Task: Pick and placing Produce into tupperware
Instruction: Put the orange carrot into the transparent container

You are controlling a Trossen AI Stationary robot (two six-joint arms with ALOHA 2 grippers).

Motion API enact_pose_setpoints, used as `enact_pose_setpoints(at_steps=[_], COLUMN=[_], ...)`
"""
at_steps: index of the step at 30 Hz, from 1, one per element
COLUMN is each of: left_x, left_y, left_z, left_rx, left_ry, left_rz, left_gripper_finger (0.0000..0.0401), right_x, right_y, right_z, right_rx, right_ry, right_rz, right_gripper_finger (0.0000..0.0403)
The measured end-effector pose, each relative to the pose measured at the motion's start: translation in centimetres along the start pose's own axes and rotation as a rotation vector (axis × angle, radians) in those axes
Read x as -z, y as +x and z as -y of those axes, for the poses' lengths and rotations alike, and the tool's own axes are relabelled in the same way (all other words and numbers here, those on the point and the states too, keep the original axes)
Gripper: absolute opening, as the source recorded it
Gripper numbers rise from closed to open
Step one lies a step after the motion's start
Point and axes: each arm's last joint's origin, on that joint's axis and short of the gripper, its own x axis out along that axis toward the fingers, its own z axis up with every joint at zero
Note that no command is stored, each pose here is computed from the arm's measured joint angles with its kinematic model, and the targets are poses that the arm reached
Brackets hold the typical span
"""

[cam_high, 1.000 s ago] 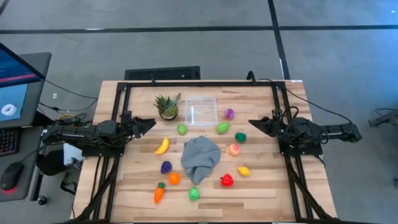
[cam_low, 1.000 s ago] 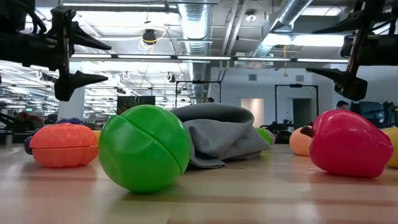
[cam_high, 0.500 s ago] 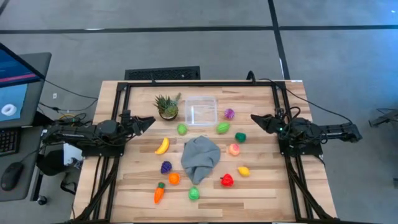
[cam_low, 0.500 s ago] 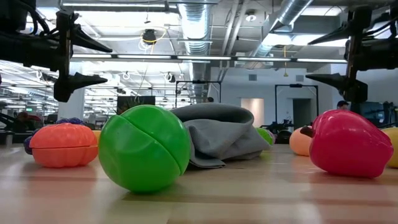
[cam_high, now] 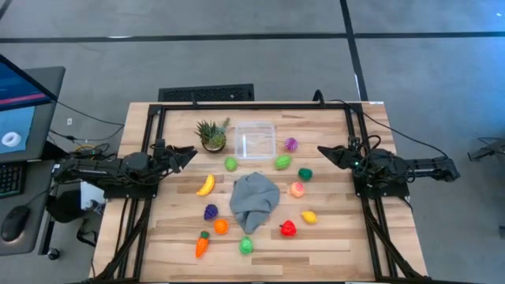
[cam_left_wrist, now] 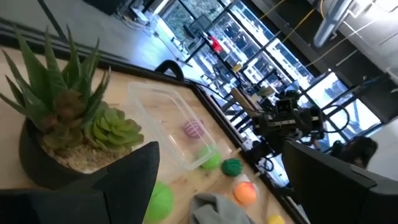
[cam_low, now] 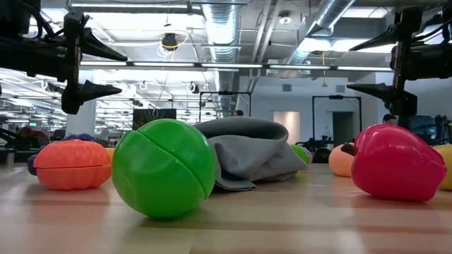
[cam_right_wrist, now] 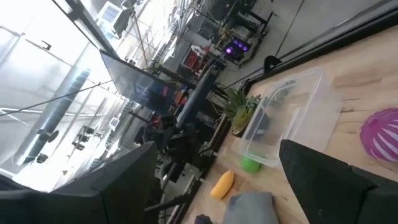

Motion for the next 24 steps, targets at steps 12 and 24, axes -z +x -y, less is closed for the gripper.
enact_pose_setpoints(at_steps=[12, 24], left_x=[0.7, -0.3], left_y=[-0.2, -0.5], left_z=[0.9, 5.6], left_rx=[0.272, 0.462], left_ry=[-0.072, -0.185], left_rz=[-0.283, -0.568], left_gripper_finger=[0.0326, 0.0316], right_x=[0.0, -1.1], right_y=[-0.1, 1.8], right_z=[-0.7, -4.0], right_rx=[-0.072, -0.126], right_ry=[-0.100, -0.188], right_rz=[-0.101, -0.112], right_gripper_finger=[0.0343, 0.0318])
